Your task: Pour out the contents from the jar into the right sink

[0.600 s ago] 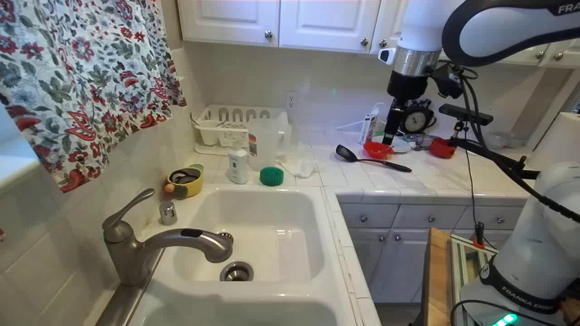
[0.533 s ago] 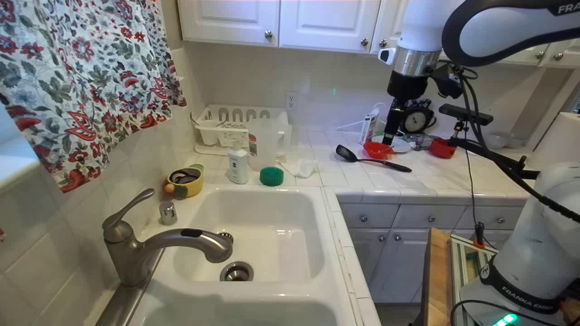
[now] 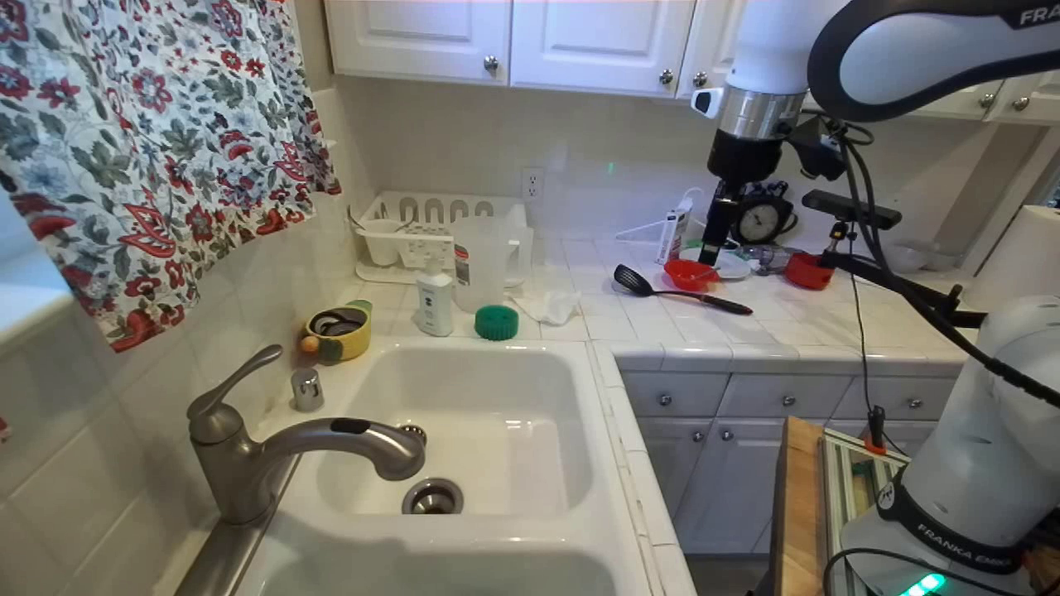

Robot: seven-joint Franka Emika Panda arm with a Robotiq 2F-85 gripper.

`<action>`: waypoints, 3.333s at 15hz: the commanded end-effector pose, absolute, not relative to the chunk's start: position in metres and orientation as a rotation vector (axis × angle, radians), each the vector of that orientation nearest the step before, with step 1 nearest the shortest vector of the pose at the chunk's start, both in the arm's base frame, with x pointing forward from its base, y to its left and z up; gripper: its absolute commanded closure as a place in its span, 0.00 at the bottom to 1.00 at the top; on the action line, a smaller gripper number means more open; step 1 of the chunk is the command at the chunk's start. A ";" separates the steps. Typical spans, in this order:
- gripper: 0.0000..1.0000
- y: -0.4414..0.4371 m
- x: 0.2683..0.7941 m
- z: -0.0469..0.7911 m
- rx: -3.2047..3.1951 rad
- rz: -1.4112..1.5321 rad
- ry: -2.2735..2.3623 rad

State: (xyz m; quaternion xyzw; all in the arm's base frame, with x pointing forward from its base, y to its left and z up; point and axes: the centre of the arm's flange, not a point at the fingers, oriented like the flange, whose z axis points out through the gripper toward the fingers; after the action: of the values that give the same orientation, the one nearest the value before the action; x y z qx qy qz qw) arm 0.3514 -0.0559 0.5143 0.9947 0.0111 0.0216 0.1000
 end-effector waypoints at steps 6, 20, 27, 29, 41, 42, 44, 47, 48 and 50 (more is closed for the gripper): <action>0.00 -0.085 0.388 0.519 2.963 0.110 0.133; 0.00 -0.137 0.535 0.519 2.983 0.169 0.567; 0.00 -0.147 0.564 0.511 2.978 0.139 0.577; 0.00 -0.158 0.583 0.504 2.994 0.102 0.621; 0.00 -0.210 0.692 0.480 3.037 0.163 0.731; 0.00 -0.214 0.696 0.474 3.045 0.182 0.673; 0.00 -0.221 0.704 0.460 3.070 0.183 0.597; 0.00 -0.229 0.717 0.442 3.110 0.226 0.507; 0.00 -0.231 0.721 0.437 3.107 0.256 0.440; 0.00 -0.238 0.729 0.428 3.103 0.288 0.350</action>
State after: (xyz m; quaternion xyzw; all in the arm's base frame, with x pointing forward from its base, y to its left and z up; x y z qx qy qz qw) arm 0.7010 -0.2277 0.4349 0.9860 0.1528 0.0660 0.0048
